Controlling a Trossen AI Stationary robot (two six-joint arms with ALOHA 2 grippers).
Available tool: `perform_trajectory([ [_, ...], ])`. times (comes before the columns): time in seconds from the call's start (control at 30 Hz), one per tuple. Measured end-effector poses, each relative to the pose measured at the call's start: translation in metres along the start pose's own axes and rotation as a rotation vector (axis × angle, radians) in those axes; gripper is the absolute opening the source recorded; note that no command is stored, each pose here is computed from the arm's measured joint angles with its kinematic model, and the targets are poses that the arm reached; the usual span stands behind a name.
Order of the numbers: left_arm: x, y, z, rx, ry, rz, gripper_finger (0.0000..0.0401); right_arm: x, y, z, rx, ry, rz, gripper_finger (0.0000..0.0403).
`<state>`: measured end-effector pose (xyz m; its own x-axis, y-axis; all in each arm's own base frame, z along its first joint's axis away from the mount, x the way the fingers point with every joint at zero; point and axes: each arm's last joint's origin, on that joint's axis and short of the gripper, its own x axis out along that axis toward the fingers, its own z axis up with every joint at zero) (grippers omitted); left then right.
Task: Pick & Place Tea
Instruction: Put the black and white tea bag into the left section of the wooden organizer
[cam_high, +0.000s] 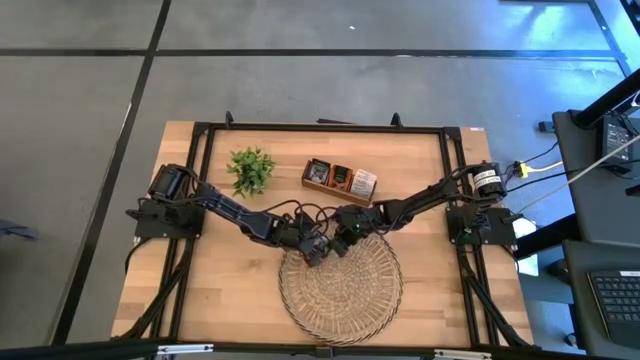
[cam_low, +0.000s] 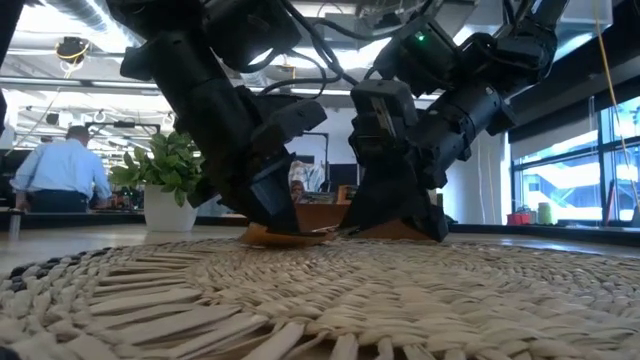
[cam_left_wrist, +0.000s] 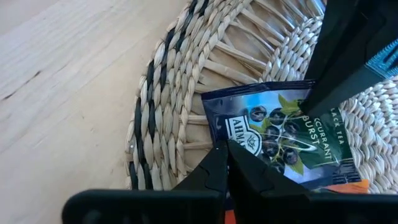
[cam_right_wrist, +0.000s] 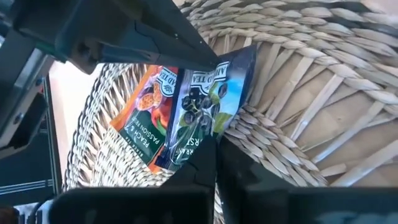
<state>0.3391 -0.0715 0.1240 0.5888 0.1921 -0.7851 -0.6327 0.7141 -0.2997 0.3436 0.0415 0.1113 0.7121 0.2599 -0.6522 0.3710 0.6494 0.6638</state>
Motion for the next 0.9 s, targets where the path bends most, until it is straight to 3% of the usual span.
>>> perform_trajectory([
  [0.2,-0.006,0.0,0.003,0.017,-0.005,0.0,0.0005,-0.001,-0.002,0.003,-0.081,0.042,0.034,0.0008],
  [0.43,-0.034,-0.004,0.018,0.089,-0.053,-0.054,0.0004,-0.029,0.015,0.015,-0.304,0.036,0.072,0.0005],
  [0.73,-0.07,-0.01,0.037,0.268,-0.162,-0.134,0.001,-0.077,0.059,0.034,-0.823,0.129,-0.178,0.0005],
  [0.9,-0.076,-0.015,0.043,0.262,-0.219,-0.193,0.001,-0.083,0.067,0.032,-1.014,0.216,-0.293,0.0005],
])
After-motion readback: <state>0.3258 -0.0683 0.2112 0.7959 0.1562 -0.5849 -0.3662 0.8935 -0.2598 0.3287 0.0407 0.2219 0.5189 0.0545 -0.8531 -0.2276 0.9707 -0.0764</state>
